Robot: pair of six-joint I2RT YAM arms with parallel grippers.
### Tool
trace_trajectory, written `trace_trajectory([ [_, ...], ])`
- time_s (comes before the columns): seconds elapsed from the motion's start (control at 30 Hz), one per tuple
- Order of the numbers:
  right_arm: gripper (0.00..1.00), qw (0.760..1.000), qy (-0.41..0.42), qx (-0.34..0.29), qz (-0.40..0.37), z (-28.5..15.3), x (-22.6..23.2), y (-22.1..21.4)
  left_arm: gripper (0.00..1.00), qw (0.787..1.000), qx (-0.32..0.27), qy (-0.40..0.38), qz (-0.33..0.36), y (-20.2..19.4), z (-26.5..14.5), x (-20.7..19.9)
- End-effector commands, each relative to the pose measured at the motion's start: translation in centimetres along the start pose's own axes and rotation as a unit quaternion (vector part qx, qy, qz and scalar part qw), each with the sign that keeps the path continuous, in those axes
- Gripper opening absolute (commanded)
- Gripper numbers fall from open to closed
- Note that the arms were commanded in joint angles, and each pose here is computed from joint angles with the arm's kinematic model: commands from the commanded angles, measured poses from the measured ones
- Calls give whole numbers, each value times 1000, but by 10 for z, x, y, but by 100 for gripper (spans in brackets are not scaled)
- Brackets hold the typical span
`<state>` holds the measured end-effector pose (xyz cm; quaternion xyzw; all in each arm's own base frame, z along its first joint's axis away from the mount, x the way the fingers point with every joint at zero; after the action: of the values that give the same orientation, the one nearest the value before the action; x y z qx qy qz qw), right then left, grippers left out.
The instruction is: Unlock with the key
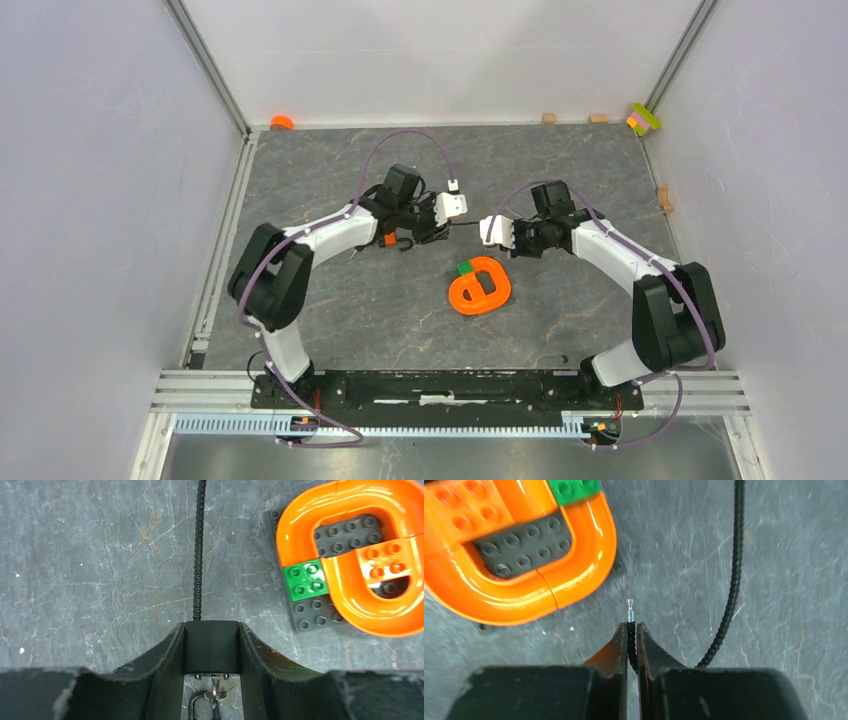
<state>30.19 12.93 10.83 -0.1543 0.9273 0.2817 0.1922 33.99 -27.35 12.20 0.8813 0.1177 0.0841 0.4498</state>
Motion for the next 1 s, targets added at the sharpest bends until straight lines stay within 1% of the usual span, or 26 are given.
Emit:
trace_trajectory([
  [0.0,10,995,6,102,-21,-11,-8,-47,11,997,64,41,-7,-16,10,30],
  [0.13,13,990,17,139,-16,-6,-6,-72,11,995,80,52,-24,-16,23,43],
  [0.3,20,984,36,176,-15,-4,2,-94,13,990,125,55,-37,-31,38,41],
  [0.43,26,983,41,179,-14,-6,7,-100,13,988,135,54,-55,-33,45,38],
  [0.57,35,982,48,180,-15,-9,12,-102,13,983,160,59,-65,-38,51,37],
  [0.8,50,982,56,181,-13,-14,26,-103,14,980,177,59,-61,-40,54,34],
  [0.97,55,981,56,185,-10,-20,35,-102,14,979,185,65,-61,-41,54,34],
])
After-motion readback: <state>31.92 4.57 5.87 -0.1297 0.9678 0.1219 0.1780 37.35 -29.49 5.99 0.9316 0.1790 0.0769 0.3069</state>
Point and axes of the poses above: each gripper's point midway between its finger pads, its own z axis out along the fingers, its own x axis along the line the jaws close on, y = z × x, the point moved 4 cm from there along -z, back along the fingers, and after that the axes turned 13 degrees about -z, right-handed, at the moved point
